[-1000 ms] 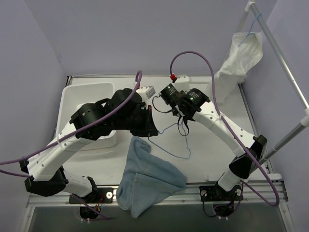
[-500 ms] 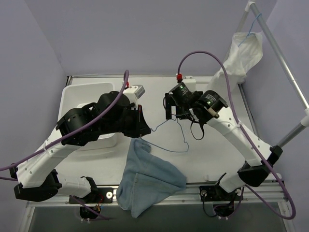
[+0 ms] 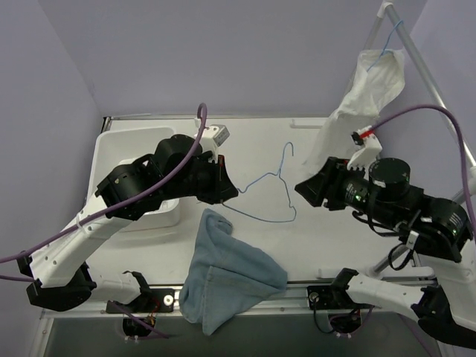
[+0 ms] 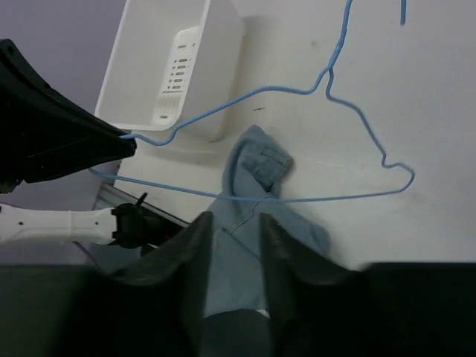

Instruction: Remove the skirt from the hanger

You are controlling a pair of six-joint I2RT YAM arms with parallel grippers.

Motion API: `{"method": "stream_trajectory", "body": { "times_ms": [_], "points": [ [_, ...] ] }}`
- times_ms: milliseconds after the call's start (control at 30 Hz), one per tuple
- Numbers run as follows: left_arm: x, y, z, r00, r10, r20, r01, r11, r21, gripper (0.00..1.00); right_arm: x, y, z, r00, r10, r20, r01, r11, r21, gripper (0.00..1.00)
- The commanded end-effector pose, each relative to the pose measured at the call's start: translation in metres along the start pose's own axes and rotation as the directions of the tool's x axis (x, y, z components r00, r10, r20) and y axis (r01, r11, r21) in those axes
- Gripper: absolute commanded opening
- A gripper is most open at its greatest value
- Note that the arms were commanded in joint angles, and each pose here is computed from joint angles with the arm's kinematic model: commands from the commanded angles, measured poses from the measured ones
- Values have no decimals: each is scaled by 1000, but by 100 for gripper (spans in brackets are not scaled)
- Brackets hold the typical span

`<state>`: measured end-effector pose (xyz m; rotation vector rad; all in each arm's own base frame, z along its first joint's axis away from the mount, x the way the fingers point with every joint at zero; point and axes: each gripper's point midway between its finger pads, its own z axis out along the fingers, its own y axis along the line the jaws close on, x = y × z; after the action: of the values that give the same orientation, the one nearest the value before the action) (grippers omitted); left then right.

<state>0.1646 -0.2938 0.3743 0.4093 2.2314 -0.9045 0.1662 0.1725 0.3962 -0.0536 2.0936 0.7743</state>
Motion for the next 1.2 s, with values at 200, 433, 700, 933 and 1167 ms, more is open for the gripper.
{"method": "stream_trajectory", "body": {
  "times_ms": [200,433,700,933,1167],
  "points": [
    [-74,-68,-15,974,45,220,-110,950,292,2,82,-27,3,977,69,-201,-72,997,-8,0],
    [-104,-115,-30,946,28,322,-184,865,466,2,134,-38,15,942,106,-320,-124,992,-35,0],
    [-134,-156,-33,914,-7,406,-261,756,600,2,151,-40,9,927,104,-361,-138,988,-71,0],
    [-148,-187,3,919,-71,387,-244,669,702,2,165,-55,9,923,107,-370,-131,991,-38,0],
    [-153,-175,18,920,10,391,-266,750,606,2,161,-57,5,935,145,-325,-166,986,-36,0]
  ]
}}
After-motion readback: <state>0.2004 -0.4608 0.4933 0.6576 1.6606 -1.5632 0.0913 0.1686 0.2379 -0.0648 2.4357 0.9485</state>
